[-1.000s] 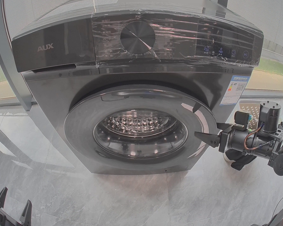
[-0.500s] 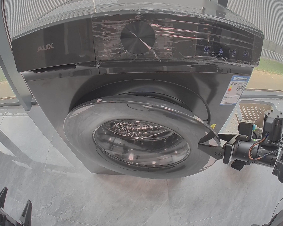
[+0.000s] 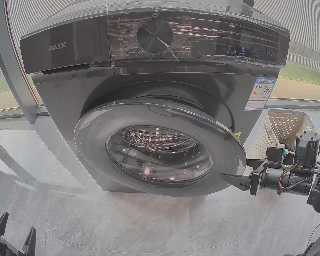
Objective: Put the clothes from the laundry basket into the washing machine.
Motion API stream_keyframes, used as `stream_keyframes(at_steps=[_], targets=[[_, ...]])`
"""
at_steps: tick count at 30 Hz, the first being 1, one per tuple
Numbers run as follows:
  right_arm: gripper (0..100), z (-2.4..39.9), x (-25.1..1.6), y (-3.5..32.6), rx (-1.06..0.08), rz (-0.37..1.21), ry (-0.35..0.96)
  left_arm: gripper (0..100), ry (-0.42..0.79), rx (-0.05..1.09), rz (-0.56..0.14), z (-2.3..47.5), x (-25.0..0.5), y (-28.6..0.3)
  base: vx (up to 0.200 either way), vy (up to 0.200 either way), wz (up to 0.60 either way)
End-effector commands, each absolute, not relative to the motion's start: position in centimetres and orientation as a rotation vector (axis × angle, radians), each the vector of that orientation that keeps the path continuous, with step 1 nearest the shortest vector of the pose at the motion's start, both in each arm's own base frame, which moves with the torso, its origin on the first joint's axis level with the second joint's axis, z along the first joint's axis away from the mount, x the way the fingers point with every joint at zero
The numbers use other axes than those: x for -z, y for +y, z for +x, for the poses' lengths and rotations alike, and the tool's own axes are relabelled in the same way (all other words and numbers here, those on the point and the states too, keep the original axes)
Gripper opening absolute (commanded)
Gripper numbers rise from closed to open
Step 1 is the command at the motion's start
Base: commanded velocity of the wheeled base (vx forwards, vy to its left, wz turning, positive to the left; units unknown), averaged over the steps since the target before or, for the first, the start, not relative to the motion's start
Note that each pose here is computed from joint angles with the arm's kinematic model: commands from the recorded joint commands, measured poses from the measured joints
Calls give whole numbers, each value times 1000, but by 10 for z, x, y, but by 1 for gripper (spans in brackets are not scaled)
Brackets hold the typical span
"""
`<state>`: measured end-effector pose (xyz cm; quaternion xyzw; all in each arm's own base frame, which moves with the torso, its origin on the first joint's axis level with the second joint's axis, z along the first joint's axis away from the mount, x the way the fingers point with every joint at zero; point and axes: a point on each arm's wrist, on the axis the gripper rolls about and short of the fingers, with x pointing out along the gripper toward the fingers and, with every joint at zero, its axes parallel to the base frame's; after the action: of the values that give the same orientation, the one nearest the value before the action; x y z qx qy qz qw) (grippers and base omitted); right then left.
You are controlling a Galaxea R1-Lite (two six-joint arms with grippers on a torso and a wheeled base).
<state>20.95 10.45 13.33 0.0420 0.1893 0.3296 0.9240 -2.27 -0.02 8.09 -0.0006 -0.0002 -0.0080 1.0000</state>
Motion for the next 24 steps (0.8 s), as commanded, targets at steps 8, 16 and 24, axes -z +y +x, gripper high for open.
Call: stream_keyframes(at_steps=[8, 16, 24], targets=[[100, 221, -144, 109, -636, 85, 335, 100, -5, 17, -2, -23, -76, 0, -50, 0, 0], [100, 210, -133, 119, -677, 69, 381, 100, -5, 15, -2, -23, -76, 0, -100, 0, 0], [100, 194, -143, 111, -688, 77, 343, 100, -5, 18, 0, -23, -76, 0, 0, 0, 0]])
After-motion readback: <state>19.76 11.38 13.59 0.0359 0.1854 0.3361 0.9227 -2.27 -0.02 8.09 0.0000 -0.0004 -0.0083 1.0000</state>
